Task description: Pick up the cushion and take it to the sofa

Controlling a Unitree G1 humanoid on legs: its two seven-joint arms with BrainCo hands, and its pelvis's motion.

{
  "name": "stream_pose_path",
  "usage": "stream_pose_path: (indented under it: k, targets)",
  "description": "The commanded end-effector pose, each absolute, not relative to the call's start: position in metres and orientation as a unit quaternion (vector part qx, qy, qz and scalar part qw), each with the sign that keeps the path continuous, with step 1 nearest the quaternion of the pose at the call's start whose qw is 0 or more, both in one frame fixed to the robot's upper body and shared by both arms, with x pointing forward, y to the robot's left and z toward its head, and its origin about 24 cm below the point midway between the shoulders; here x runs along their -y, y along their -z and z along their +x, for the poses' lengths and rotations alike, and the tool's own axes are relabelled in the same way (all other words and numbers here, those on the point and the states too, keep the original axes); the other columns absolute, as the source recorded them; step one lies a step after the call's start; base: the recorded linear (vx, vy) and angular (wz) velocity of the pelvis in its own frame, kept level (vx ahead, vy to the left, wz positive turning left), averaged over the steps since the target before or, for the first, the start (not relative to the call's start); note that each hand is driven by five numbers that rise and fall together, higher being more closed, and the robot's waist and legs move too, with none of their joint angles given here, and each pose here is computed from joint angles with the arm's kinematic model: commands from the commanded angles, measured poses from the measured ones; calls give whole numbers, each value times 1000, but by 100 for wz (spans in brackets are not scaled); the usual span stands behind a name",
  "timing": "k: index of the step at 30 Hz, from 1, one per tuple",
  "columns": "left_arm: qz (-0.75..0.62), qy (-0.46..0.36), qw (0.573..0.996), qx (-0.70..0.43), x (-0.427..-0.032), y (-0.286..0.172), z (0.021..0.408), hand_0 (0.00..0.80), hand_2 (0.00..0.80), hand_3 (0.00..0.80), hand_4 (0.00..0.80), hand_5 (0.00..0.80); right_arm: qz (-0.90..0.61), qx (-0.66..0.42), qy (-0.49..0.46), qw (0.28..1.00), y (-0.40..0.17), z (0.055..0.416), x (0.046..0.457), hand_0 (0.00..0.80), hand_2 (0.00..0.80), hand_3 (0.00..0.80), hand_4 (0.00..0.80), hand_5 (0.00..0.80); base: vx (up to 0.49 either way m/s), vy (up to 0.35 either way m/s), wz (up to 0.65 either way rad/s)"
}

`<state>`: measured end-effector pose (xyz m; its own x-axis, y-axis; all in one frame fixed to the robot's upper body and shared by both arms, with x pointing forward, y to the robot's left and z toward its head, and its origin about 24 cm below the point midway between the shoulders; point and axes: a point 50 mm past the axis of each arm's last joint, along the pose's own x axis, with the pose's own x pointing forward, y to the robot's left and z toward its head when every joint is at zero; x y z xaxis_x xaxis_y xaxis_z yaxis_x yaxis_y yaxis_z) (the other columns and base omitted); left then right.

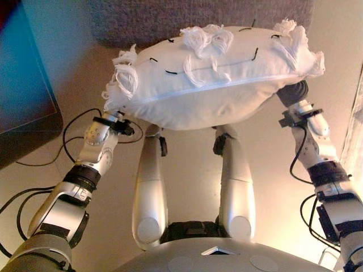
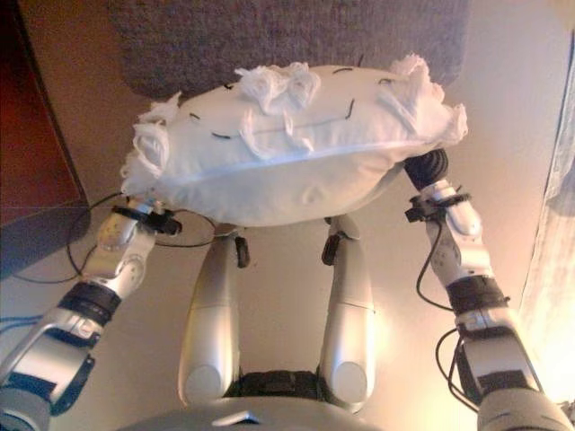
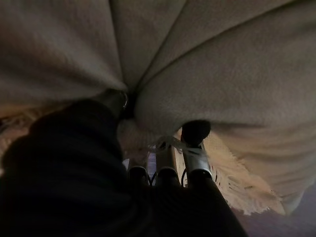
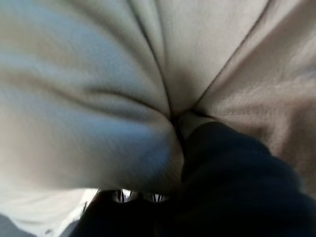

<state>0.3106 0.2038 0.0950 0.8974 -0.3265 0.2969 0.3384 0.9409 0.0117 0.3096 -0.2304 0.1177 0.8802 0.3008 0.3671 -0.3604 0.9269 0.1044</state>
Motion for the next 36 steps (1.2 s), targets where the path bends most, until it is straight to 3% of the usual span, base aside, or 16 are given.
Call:
stream_pose_path:
  k: [1,15,36]
  targets:
    - [-50,248,920,298,-156,-146,299,800,800,800,800,800,64,317,-283,903,-168,293,181,800,800,800,800,800,26,-134,27]
    - [-150,191,916,320,-163,-132,253,800,800,800,800,800,80,334,-281,896,-153,251,174,800,800,800,800,800,100,-93,11]
    - [-150,56,957,244,-202,-91,222,800,800,800,800,800,114,270,-317,902,-134,241,152,800,800,800,800,800,138,-47,9]
